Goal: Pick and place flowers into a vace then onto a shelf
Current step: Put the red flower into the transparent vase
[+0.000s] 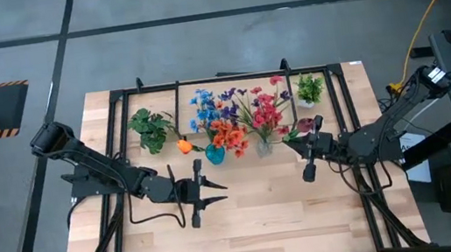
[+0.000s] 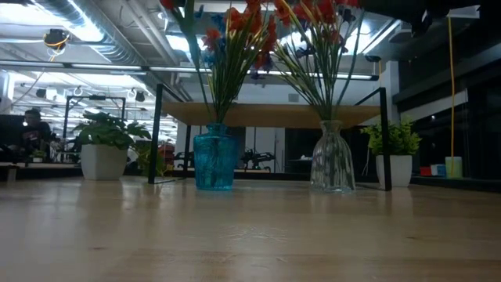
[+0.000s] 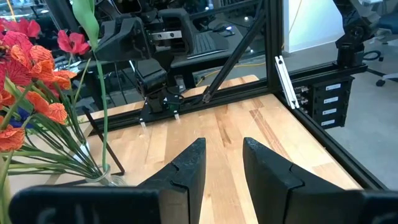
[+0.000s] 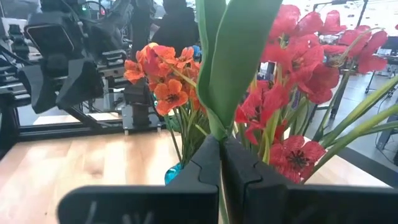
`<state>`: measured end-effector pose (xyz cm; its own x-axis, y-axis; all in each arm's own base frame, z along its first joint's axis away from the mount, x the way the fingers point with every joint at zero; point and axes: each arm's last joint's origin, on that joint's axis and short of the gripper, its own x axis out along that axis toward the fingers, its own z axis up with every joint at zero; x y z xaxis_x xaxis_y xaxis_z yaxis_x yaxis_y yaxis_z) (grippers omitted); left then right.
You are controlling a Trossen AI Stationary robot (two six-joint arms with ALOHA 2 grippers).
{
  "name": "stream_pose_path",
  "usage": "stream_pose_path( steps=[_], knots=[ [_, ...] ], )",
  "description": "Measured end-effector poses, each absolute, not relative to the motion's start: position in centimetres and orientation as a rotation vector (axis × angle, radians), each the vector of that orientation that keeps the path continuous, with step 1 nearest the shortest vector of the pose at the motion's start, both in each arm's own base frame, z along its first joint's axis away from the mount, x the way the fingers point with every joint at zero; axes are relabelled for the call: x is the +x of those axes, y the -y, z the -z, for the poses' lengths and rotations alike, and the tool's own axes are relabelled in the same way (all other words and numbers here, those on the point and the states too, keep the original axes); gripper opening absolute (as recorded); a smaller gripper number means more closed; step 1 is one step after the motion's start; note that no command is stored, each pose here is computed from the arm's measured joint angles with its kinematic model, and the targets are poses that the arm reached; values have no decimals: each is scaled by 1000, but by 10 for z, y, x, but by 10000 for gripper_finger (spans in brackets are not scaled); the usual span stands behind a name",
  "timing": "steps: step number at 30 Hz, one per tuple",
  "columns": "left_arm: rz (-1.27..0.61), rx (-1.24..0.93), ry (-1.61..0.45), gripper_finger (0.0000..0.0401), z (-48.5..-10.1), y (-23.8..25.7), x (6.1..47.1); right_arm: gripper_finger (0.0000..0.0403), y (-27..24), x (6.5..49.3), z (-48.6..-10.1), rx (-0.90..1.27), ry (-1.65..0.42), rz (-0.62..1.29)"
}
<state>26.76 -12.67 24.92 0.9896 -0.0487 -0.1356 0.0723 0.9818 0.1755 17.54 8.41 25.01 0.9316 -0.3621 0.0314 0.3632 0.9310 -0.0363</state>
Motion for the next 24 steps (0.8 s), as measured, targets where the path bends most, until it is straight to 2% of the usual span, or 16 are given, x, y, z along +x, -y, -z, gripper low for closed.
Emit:
stream_pose_path(
  steps=[15, 24],
  knots=[
    [61, 175, -131, 100, -249, 127, 268, 0, -84, 176, -244, -33, -17, 375],
    [60, 174, -132, 100, -249, 127, 268, 0, -70, 182, -237, -1, -60, 449]
  ],
)
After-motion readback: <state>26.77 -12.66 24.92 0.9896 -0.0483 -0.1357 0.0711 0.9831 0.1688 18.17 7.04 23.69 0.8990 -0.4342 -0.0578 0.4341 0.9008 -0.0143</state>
